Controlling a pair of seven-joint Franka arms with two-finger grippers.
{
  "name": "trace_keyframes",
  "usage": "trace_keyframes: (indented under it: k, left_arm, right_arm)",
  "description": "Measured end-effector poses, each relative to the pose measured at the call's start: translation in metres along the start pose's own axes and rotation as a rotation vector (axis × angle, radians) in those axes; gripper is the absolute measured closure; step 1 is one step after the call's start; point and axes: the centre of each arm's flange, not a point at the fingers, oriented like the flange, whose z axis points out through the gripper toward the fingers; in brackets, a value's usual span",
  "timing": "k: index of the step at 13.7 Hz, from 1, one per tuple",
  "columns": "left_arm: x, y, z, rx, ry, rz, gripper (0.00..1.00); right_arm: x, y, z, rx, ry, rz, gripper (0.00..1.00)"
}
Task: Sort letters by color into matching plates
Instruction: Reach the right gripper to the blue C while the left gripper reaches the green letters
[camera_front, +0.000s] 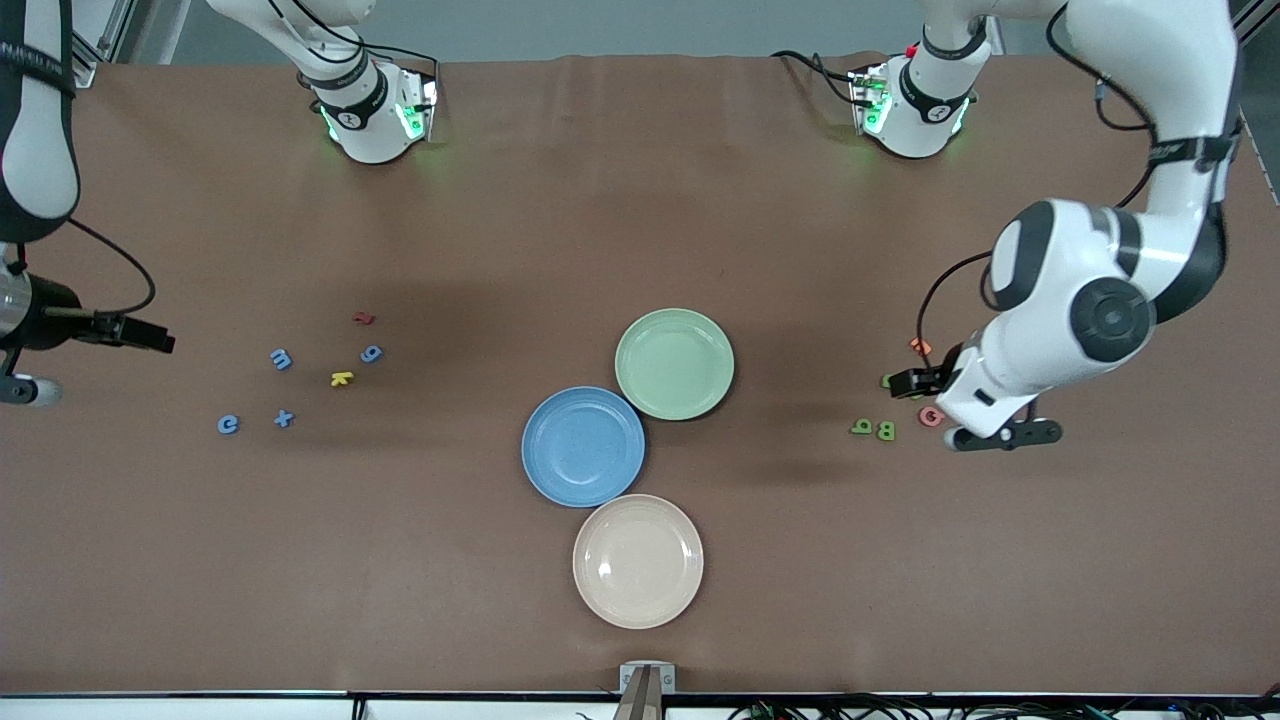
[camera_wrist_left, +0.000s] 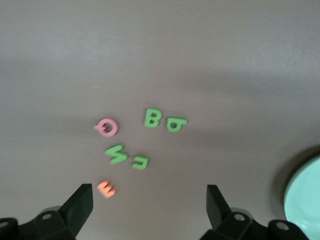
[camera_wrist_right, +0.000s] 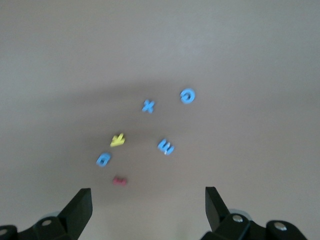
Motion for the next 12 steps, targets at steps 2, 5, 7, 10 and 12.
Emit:
trace_keyframes:
  k: [2, 5, 7, 10, 12]
  left_arm:
    - [0.008, 0.013, 0.036, 0.028, 0.015, -0.005, 0.0]
    - [0.01, 0.029, 0.083, 0.023, 0.062, -0.018, 0.0]
    - [0.005, 0.028, 0.105, 0.016, 0.075, -0.016, 0.0]
    - [-0.002, 0.024, 0.126, 0.011, 0.084, -0.017, 0.03]
    - [-0.001, 0.024, 0.138, 0.006, 0.092, -0.019, 0.09]
  right_arm:
    - [0.012, 0.013, 0.03, 0.0, 0.019, -0.006, 0.0]
    - [0.023, 0.03, 0.085, -0.006, 0.078, -0.058, 0.0]
    - [0.025, 0.054, 0.126, -0.011, 0.114, -0.08, 0.01]
    - [0.026, 0.075, 0.186, -0.02, 0.152, -0.079, 0.05]
    - [0.026, 0.068, 0.219, -0.02, 0.16, -0.096, 0.04]
